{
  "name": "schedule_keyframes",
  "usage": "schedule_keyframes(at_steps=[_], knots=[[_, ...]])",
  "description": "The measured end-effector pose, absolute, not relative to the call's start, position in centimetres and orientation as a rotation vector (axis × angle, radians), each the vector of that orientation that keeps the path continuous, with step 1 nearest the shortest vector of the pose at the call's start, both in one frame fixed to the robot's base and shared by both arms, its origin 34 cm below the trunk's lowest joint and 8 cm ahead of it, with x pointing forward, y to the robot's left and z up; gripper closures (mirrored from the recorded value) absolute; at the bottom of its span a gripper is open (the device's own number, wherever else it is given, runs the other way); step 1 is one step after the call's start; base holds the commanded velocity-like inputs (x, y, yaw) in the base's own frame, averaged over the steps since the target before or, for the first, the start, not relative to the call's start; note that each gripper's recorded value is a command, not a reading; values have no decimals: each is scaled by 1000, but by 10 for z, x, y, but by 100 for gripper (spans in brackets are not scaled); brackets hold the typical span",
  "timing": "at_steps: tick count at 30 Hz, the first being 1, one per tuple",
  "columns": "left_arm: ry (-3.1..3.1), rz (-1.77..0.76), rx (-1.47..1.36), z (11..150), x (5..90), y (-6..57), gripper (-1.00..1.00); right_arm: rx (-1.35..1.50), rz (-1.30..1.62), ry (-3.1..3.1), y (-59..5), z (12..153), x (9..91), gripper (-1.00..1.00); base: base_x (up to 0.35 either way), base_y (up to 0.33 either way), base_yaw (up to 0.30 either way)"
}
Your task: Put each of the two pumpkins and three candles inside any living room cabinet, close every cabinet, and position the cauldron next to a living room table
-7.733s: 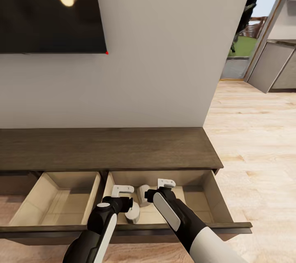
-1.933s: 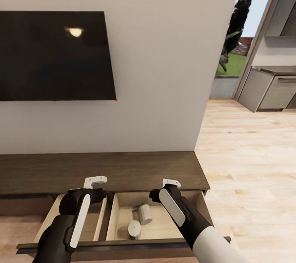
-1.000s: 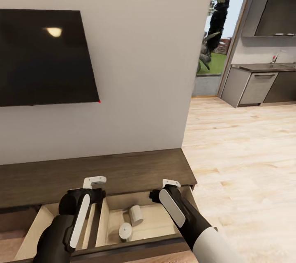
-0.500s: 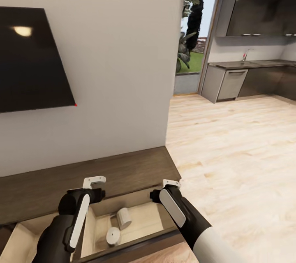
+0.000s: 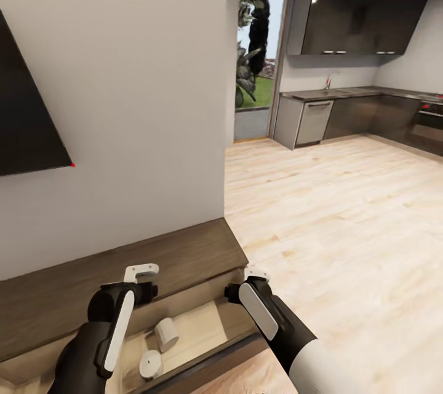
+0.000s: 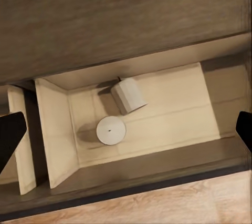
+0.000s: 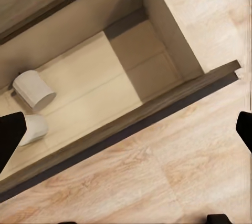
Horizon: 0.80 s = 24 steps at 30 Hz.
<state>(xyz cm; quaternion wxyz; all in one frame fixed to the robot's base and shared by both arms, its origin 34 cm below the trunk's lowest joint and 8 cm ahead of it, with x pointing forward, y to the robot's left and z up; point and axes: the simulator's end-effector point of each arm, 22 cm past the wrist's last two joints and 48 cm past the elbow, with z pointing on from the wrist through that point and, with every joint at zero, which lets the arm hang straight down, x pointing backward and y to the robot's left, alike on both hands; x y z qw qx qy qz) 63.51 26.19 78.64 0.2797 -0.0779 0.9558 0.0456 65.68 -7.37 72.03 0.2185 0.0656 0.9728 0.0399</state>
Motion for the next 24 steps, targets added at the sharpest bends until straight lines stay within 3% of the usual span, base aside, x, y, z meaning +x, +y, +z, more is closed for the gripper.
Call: schedule_keyframes(at_steps=[24], knots=[[2563, 123, -209, 786, 635, 262, -100, 182, 108, 2697, -74, 719, 656, -100, 0, 0, -285]])
